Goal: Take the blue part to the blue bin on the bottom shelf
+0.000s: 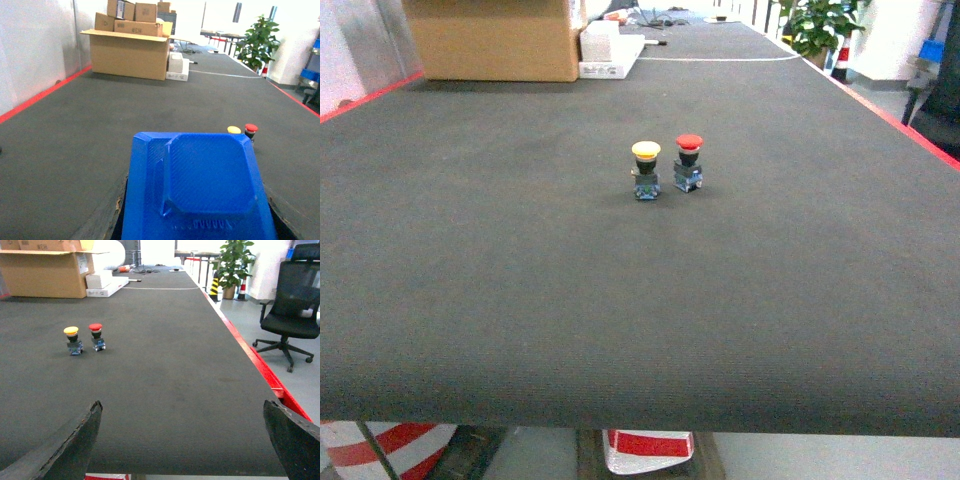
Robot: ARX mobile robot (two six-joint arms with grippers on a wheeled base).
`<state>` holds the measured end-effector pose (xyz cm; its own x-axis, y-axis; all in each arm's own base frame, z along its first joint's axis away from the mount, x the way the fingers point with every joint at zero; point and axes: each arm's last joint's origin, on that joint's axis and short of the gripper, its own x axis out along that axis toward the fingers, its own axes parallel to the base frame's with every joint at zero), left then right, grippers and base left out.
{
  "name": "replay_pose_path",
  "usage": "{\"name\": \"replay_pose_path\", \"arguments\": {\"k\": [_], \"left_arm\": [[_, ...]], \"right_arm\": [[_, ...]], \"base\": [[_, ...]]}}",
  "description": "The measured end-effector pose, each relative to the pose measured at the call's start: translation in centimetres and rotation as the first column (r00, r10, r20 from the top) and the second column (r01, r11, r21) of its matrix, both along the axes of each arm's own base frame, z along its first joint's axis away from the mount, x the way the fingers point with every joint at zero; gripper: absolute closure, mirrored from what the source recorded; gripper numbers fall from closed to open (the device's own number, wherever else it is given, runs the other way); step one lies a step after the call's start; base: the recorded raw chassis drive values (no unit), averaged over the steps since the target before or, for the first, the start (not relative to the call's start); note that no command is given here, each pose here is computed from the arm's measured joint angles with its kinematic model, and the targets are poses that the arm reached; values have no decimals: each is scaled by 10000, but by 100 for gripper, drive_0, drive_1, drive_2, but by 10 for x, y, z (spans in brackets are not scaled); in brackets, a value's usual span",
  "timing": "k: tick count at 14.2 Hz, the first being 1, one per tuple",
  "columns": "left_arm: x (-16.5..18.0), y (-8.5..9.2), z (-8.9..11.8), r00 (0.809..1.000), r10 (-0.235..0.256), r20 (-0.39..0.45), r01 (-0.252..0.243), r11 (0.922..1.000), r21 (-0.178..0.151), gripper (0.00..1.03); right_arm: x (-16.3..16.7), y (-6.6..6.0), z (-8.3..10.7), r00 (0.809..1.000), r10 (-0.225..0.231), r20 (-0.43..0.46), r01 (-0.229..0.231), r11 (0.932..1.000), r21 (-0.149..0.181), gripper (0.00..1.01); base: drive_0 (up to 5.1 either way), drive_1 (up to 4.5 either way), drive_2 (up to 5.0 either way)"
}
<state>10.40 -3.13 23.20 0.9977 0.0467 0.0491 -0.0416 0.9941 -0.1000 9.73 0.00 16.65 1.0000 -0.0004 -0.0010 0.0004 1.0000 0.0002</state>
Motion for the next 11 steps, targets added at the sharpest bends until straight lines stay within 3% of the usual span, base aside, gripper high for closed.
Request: {"name": "replay_pose_path", "arguments": {"k": [11], "left_arm": [[1,0,-1,10000,-27,-94,27,10000,38,58]], "right_arm": [[0,0,0,10000,0,19,0,10000,0,3]], "base": [[-162,-162,-162]]}}
